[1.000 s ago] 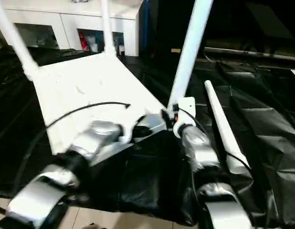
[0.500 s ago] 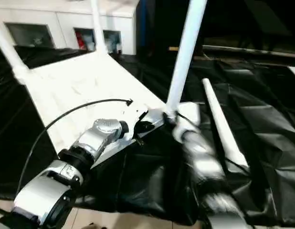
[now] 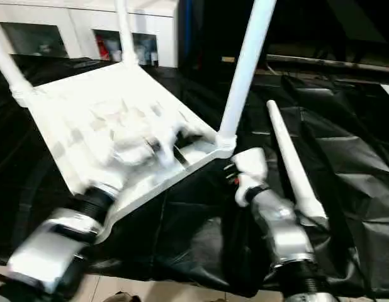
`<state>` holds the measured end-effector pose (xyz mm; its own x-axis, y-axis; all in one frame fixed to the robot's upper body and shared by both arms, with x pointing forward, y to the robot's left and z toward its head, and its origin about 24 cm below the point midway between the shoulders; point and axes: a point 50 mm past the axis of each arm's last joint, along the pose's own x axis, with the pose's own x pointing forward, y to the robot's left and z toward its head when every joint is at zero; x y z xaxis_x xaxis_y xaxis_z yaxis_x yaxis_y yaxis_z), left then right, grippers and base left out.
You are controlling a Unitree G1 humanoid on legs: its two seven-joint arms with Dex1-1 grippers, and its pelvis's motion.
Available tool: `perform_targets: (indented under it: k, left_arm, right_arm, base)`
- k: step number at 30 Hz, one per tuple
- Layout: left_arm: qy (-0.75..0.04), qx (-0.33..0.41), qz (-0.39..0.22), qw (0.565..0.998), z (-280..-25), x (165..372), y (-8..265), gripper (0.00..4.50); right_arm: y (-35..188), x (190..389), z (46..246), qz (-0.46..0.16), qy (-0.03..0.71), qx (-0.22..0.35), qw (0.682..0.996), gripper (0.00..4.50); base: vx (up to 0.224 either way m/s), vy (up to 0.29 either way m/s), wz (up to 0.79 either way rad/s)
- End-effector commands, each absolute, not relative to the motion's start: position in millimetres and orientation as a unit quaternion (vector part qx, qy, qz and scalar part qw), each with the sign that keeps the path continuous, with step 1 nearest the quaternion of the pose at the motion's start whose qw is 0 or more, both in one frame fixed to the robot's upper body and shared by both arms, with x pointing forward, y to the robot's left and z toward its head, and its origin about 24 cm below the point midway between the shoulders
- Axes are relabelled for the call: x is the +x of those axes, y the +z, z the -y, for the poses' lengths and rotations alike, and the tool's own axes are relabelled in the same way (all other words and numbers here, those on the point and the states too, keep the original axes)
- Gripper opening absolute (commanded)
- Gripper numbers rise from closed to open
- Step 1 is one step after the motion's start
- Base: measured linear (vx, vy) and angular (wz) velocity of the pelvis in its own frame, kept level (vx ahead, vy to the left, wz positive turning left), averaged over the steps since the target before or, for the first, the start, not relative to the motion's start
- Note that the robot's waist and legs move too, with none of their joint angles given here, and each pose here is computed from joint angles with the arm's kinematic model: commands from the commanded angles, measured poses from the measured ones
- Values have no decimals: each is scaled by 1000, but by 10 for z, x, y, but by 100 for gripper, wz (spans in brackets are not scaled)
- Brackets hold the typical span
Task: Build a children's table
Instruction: Rotate table base
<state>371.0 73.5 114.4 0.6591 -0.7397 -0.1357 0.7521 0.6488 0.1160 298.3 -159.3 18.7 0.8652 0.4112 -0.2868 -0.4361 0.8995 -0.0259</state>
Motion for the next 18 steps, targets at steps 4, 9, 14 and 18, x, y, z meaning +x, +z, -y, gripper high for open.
perform_targets:
  k: [4,9,14,18]
  left_arm:
    - [-226,137,-54,963,-1732,3746,1294,143]
    - [-147,183,-94,967,-2261,3605,1314,149]
    - [-28,247,-157,956,-2882,3298,1315,149]
    - [24,272,-271,923,-3198,2929,1046,149]
  right_arm:
    - [193,3186,1490,-152,196,-62,967,355]
    - [190,3229,1445,-158,195,-65,966,355]
    - [181,3271,1387,-163,199,-66,964,355]
    - [173,3342,1320,-168,200,-66,963,355]
  base:
    - [0,0,0]
    - [0,0,0]
    - [0,0,0]
    - [0,0,0]
